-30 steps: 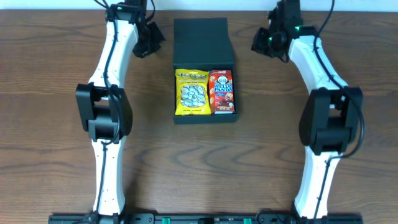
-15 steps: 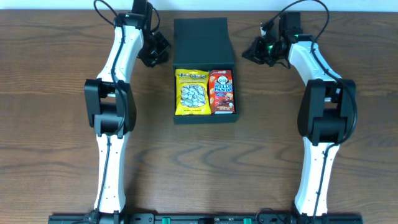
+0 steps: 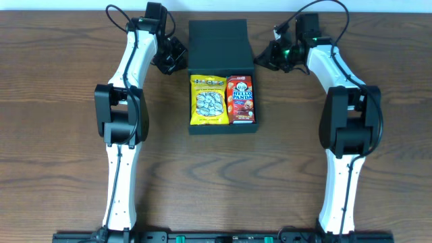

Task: Pack container
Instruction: 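Grip the black box lid edges with both grippers to close it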

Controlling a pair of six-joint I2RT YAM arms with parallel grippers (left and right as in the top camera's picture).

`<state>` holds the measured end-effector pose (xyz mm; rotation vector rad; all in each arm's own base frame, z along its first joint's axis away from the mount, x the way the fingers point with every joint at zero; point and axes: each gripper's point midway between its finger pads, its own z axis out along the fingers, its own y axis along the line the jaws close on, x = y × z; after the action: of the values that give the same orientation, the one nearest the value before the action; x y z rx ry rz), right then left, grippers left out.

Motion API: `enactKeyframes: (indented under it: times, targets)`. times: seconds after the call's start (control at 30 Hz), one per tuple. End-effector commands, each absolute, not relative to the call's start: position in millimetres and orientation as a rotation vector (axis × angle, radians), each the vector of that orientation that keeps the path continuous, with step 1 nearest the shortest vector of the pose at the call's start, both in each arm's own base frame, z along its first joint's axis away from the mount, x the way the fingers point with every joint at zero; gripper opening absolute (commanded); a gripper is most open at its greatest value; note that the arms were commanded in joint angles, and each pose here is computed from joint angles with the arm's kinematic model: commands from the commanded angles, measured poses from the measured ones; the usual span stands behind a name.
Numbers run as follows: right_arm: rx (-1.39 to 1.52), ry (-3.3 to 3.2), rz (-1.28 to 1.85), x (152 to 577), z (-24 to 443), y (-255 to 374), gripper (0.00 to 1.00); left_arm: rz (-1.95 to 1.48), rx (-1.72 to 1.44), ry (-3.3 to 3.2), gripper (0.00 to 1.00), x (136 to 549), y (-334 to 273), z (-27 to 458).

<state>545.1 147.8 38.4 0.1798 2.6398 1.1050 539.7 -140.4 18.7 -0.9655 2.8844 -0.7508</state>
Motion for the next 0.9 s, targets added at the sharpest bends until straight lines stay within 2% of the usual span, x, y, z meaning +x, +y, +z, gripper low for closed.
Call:
enactKeyframes:
  times: [0.0,0.27,0.87]
  targets:
    - [0.154,2.654,1.141,540.6,32.3,156.2,0.02,-0.770,-0.980,2.891,0.06,539.0,-141.1,14.3]
    - [0.191,2.709,1.128,531.0,26.1,154.2,0.02,-0.801,-0.969,2.886,0.06,540.6,-144.2,16.2]
    - [-0.014,2.545,1.454,525.7,61.6,183.2,0.01,-0.834,-0.915,2.889,0.06,541.7,-142.1,18.3]
